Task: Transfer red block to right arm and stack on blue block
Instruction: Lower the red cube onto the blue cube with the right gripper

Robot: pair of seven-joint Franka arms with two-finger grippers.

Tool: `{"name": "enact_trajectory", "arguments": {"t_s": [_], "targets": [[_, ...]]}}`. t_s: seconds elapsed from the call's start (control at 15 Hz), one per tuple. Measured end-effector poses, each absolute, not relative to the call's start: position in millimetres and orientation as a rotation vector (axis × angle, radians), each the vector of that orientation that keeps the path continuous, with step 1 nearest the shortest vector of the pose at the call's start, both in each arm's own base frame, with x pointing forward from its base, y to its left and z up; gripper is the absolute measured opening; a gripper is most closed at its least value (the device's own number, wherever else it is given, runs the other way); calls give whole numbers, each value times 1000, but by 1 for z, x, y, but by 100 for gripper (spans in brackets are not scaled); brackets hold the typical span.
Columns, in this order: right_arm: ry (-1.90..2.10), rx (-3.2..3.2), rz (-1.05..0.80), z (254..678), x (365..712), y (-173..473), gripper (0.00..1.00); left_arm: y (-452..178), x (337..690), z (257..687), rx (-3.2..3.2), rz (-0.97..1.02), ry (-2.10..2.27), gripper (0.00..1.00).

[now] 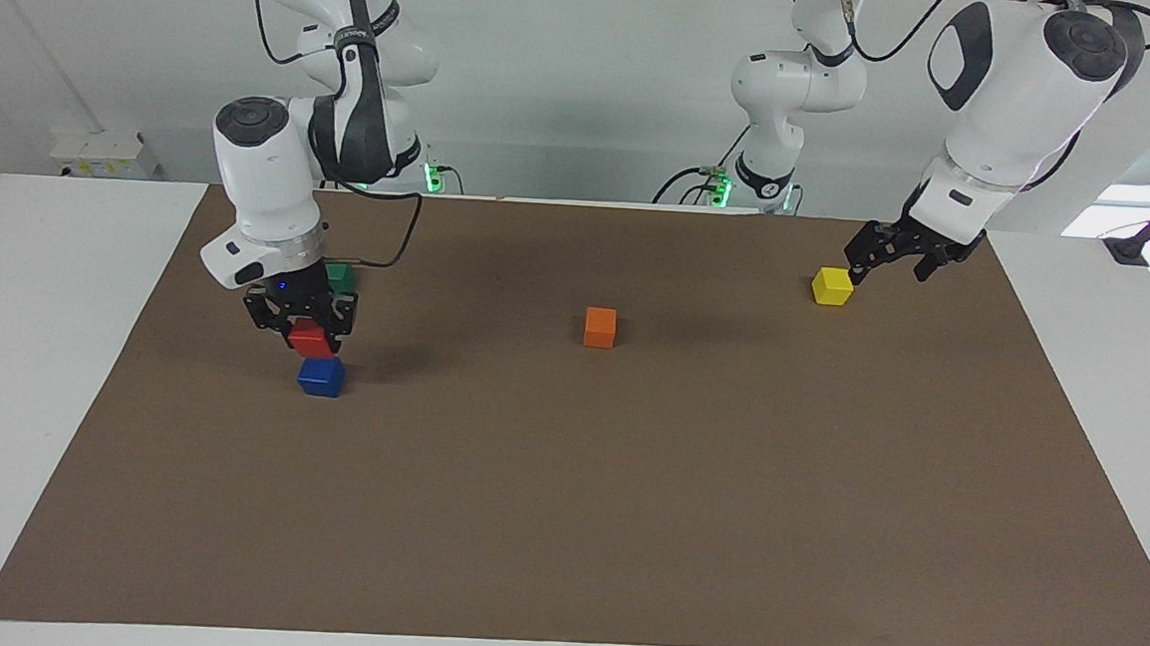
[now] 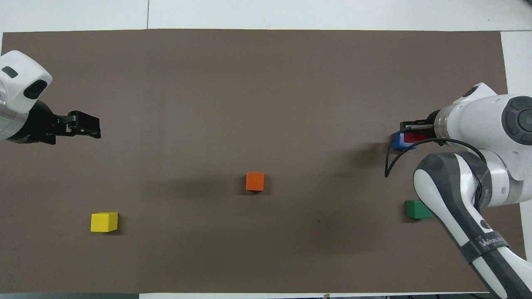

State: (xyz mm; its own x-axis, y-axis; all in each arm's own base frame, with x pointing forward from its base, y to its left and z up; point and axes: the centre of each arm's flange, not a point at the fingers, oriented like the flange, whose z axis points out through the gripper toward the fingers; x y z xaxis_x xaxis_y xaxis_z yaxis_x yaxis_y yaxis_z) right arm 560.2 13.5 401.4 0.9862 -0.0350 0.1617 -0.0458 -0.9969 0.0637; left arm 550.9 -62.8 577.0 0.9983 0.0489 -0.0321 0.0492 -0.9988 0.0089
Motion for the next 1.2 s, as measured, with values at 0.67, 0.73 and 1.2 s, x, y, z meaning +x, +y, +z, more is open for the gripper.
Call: {"name": "enact_trajectory", "arguments": {"t_s": [0.67,0.73,1.2], "targets": [[-115,3068,151,349,566,-8,59,-63,557,582,3128,-21,71,100],[-110,3069,150,346,567,-7,59,-63,557,582,3128,-21,72,100],[-81,3071,149,344,567,4,55,-62,557,582,3127,-17,74,100]]}}
